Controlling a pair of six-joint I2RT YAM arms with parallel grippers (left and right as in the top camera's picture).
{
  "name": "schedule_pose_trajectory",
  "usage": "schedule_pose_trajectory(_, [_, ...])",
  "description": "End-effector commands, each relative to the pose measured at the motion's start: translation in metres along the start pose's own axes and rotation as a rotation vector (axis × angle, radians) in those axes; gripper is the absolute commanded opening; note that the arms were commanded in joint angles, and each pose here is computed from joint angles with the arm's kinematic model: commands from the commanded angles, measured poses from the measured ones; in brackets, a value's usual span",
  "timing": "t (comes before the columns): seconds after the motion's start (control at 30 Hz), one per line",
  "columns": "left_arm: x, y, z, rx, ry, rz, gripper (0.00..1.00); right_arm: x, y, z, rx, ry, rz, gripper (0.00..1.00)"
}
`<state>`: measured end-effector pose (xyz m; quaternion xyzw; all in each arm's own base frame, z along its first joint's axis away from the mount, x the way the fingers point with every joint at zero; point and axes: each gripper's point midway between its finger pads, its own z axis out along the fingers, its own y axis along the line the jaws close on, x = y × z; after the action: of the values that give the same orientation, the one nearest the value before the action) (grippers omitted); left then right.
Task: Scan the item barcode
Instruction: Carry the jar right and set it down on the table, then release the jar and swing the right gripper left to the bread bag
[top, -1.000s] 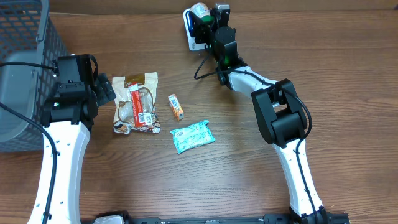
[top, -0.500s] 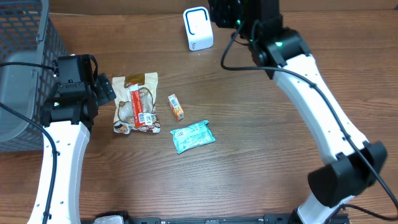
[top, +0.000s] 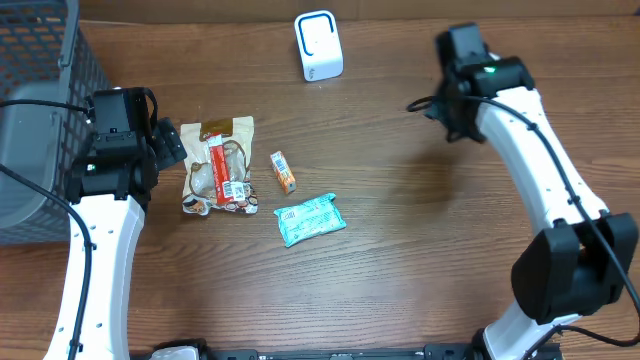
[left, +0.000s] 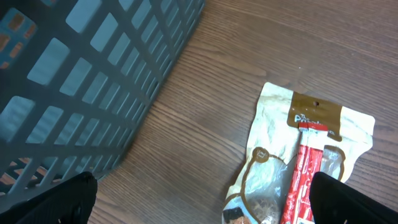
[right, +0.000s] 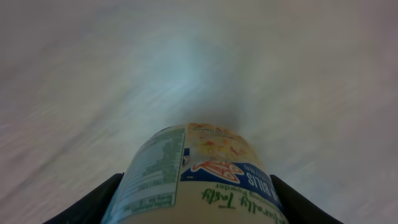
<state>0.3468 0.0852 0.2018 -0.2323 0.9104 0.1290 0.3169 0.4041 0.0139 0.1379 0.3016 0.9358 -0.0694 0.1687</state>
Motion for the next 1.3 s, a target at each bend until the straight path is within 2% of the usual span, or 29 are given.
schedule_pose_trajectory(0.0, [-0.005, 0.001, -0.002, -0.010, -0.015, 0.000, 1.00, 0.017, -0.030, 0.027, 0.039, 0.100, 0.150, 0.04])
schedule_pose_trajectory(0.17, [-0.005, 0.001, -0.002, -0.010, -0.015, 0.000, 1.00, 0.043, -0.064, 0.062, 0.100, 0.190, 0.217, 0.04])
schedule_pose_trajectory(0.23, [-0.005, 0.001, -0.002, -0.010, -0.015, 0.000, 1.00, 0.050, -0.075, 0.073, 0.119, 0.205, 0.234, 0.09])
schedule_pose_trajectory(0.3, [-0.005, 0.001, -0.002, -0.010, -0.015, 0.000, 1.00, 0.057, -0.081, 0.082, 0.129, 0.214, 0.242, 0.27])
schedule_pose_trajectory(0.33, [-0.005, 0.001, -0.002, -0.010, -0.015, 0.000, 1.00, 0.060, -0.083, 0.086, 0.132, 0.217, 0.244, 0.44])
schedule_pose_trajectory(0.37, [-0.005, 0.001, -0.002, -0.010, -0.015, 0.000, 1.00, 0.062, -0.084, 0.089, 0.134, 0.218, 0.243, 0.53])
schedule_pose_trajectory(0.43, [-0.005, 0.001, -0.002, -0.010, -0.015, 0.000, 1.00, 0.065, -0.085, 0.092, 0.133, 0.216, 0.244, 0.62])
schedule_pose_trajectory(0.47, [-0.005, 0.001, -0.002, -0.010, -0.015, 0.000, 1.00, 0.065, -0.085, 0.094, 0.130, 0.214, 0.244, 0.83])
schedule_pose_trajectory(0.53, [-0.005, 0.001, -0.002, -0.010, -0.015, 0.000, 1.00, 0.065, -0.085, 0.094, 0.129, 0.212, 0.245, 1.00])
schedule_pose_trajectory(0.73, [-0.005, 0.001, -0.002, -0.010, -0.015, 0.000, 1.00, 0.052, -0.085, 0.080, 0.131, 0.210, 0.251, 1.00])
schedule_pose_trajectory(0.83, [-0.005, 0.001, -0.002, -0.010, -0.015, 0.000, 1.00, 0.021, -0.075, 0.044, 0.095, 0.179, 0.236, 1.00])
schedule_pose_trajectory(0.97, [-0.005, 0.001, -0.002, -0.010, -0.015, 0.000, 1.00, -0.010, -0.048, -0.013, -0.024, 0.154, 0.128, 1.00])
schedule_pose_trajectory(1.07, [-0.005, 0.001, -0.002, -0.010, -0.015, 0.000, 1.00, 0.003, -0.014, -0.029, -0.170, 0.214, 0.019, 1.00])
schedule_pose_trajectory(1.27, [-0.005, 0.001, -0.002, -0.010, -0.015, 0.000, 1.00, 0.045, 0.034, -0.036, -0.273, 0.274, -0.138, 1.00])
